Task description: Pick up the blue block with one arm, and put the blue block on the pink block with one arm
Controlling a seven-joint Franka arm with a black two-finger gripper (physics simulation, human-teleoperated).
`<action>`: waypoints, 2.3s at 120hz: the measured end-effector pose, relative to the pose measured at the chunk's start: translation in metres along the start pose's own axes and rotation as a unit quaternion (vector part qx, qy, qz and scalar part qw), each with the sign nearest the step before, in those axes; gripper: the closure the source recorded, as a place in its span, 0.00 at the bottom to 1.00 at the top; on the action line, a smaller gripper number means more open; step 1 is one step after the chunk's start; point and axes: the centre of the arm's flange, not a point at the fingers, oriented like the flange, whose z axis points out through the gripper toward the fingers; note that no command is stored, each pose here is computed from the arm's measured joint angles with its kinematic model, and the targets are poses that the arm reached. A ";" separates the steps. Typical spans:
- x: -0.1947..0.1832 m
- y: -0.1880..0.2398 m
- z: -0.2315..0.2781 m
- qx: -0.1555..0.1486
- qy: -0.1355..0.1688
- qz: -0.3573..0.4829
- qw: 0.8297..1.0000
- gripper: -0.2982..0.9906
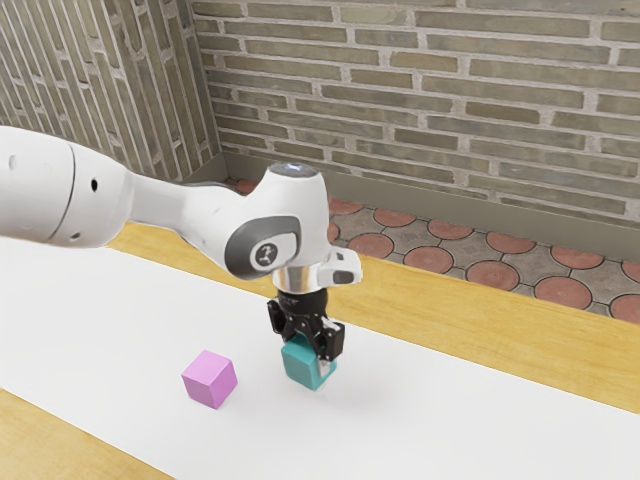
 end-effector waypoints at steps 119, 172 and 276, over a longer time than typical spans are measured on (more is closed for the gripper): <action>-0.082 -0.159 0.001 -0.031 -0.040 0.036 0.998 0.45; -0.081 -0.160 0.000 -0.031 -0.040 -0.017 0.999 0.45; -0.072 -0.075 -0.201 0.057 0.058 0.127 0.989 0.24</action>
